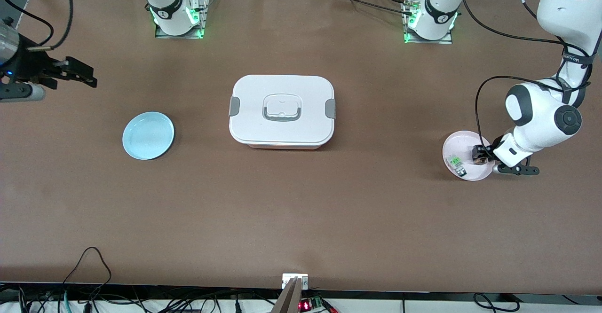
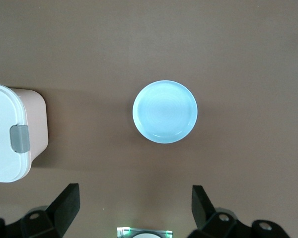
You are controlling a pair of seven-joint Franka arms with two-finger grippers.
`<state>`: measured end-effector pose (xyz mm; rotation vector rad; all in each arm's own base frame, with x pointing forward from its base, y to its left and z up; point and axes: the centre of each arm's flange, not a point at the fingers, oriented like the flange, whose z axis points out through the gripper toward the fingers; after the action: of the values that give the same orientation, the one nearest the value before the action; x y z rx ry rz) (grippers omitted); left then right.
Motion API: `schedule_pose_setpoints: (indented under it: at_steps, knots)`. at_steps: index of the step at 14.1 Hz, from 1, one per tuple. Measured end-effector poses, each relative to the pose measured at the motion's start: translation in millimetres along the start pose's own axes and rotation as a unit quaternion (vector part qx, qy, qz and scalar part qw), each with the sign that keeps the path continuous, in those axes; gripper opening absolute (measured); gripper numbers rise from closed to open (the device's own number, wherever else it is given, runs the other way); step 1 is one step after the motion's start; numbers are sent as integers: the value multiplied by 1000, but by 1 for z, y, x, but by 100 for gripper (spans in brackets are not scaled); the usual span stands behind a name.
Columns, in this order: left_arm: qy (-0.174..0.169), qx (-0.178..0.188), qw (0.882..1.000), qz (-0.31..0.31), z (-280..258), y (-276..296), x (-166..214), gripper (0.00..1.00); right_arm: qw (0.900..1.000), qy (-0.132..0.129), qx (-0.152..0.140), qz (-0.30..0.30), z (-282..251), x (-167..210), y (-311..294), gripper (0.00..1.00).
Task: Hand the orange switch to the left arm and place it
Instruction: 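Open the left gripper to drop the switch onto the pink dish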
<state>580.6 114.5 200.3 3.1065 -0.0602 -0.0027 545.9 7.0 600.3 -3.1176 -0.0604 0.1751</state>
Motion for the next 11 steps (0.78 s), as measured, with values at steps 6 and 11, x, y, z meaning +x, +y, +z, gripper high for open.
schedule_pose_setpoints:
  at_steps: [6, 11]
  knots:
    - [8, 3, 1000, 2, -35, 4, -12, 100, 1000, 5, -16, 3, -7, -5, 6, 100]
    - [70, 20, 997, 18, -193, 19, -17, 100, 999, 21, -24, 2, -18, -4, 5, 100]
